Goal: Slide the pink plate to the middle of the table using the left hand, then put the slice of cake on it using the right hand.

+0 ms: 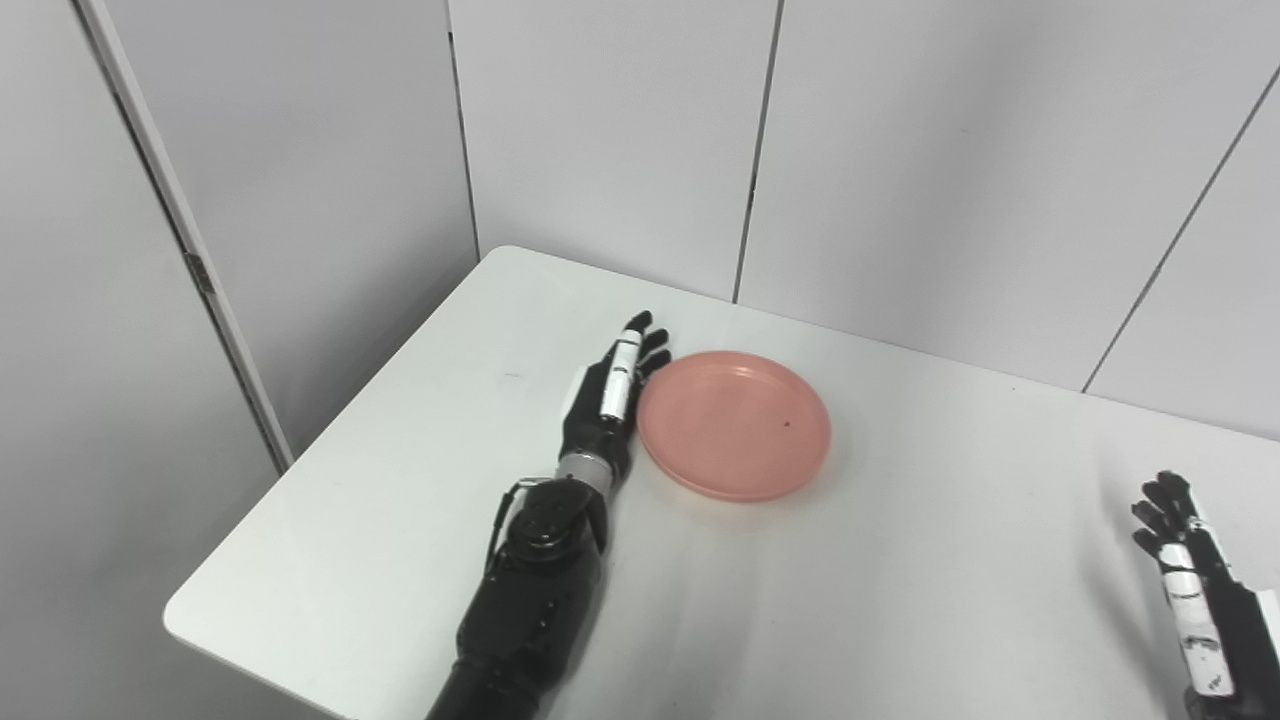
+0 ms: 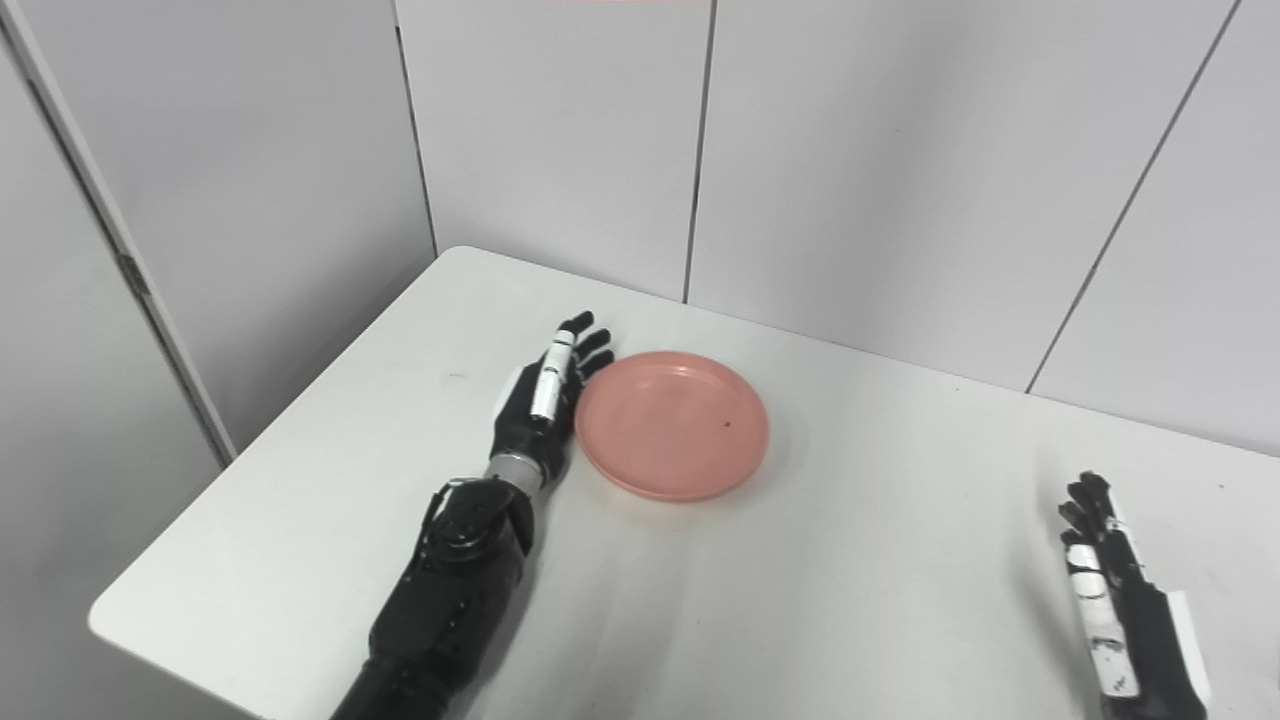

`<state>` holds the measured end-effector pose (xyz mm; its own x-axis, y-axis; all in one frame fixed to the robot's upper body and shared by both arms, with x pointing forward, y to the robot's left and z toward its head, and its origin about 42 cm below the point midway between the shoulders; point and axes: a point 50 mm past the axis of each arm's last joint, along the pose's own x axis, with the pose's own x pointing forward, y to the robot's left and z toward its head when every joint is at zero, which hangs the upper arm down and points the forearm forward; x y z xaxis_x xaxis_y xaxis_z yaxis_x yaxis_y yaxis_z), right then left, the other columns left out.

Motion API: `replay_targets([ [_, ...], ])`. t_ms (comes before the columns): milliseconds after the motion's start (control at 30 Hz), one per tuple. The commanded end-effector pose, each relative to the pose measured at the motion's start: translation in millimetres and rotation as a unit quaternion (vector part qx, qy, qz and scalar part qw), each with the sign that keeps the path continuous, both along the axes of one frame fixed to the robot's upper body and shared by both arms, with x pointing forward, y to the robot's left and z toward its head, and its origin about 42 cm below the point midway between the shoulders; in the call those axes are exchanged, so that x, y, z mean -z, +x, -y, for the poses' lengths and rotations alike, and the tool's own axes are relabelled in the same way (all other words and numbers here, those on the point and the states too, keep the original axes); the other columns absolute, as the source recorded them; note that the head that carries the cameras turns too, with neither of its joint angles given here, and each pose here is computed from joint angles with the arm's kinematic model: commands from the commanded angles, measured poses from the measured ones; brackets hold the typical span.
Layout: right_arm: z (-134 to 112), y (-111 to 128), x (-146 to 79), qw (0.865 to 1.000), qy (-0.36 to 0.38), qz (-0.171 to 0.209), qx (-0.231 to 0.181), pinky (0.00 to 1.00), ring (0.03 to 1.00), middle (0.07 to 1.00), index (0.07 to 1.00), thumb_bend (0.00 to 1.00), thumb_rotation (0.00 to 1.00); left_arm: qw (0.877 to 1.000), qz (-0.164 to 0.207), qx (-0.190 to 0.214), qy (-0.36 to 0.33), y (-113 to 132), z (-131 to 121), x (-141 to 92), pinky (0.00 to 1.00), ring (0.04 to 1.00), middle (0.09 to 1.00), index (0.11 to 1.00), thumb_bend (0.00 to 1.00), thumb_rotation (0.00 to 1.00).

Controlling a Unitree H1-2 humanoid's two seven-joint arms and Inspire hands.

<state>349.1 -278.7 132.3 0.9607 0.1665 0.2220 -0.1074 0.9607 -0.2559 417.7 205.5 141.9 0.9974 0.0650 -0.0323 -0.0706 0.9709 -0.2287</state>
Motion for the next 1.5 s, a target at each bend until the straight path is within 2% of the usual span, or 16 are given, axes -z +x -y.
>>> replay_targets([
  [0, -9.5, -14.9, 20.9, 0.999, 0.012, -0.038, 0.008, 0.93, 0.927, 0.945, 0.952, 0.36, 1.0, 1.0, 0.007, 0.025, 0.003, 0.4, 8.9, -8.7, 0.88, 0.892, 0.896, 0.897, 0.41, 1.0],
  [167, -19.6, -17.1, 16.0, 0.999, 0.016, -0.043, 0.005, 0.96, 0.941, 0.955, 0.956, 0.34, 1.0, 0.998, 0.002, 0.058, 0.008, -8.4, 23.8, -10.3, 0.88, 0.892, 0.895, 0.891, 0.43, 1.0],
  [433, -31.8, -23.4, 6.4, 0.999, 0.001, -0.04, 0.007, 0.92, 0.938, 0.961, 0.966, 0.3, 1.0, 0.994, 0.0, 0.107, -0.011, -22.0, 44.1, -12.7, 0.89, 0.885, 0.888, 0.885, 0.41, 1.0],
  [667, -44.5, -25.2, 4.3, 0.999, -0.007, -0.039, 0.012, 0.91, 0.927, 0.949, 0.956, 0.29, 1.0, 0.986, -0.002, 0.165, -0.025, -39.1, 59.7, -15.8, 0.9, 0.907, 0.91, 0.903, 0.4, 1.0],
  [933, -54.8, -26.3, 4.2, 0.999, -0.015, -0.044, 0.016, 0.91, 0.932, 0.957, 0.966, 0.33, 1.0, 0.977, -0.021, 0.207, -0.035, -55.8, 69.1, -11.9, 0.94, 0.931, 0.934, 0.926, 0.38, 1.0],
  [1133, -63.0, -27.3, 2.5, 0.999, -0.008, -0.043, 0.02, 0.91, 0.93, 0.953, 0.959, 0.29, 1.0, 0.973, -0.026, 0.227, -0.038, -62.7, 70.5, -8.1, 0.96, 0.949, 0.948, 0.945, 0.37, 1.0],
  [1467, -70.8, -27.0, 2.1, 0.998, -0.004, -0.05, 0.027, 0.91, 0.934, 0.959, 0.962, 0.28, 1.0, 0.975, -0.035, 0.217, -0.032, -62.8, 60.0, -0.6, 0.95, 0.933, 0.931, 0.937, 0.37, 1.0],
])
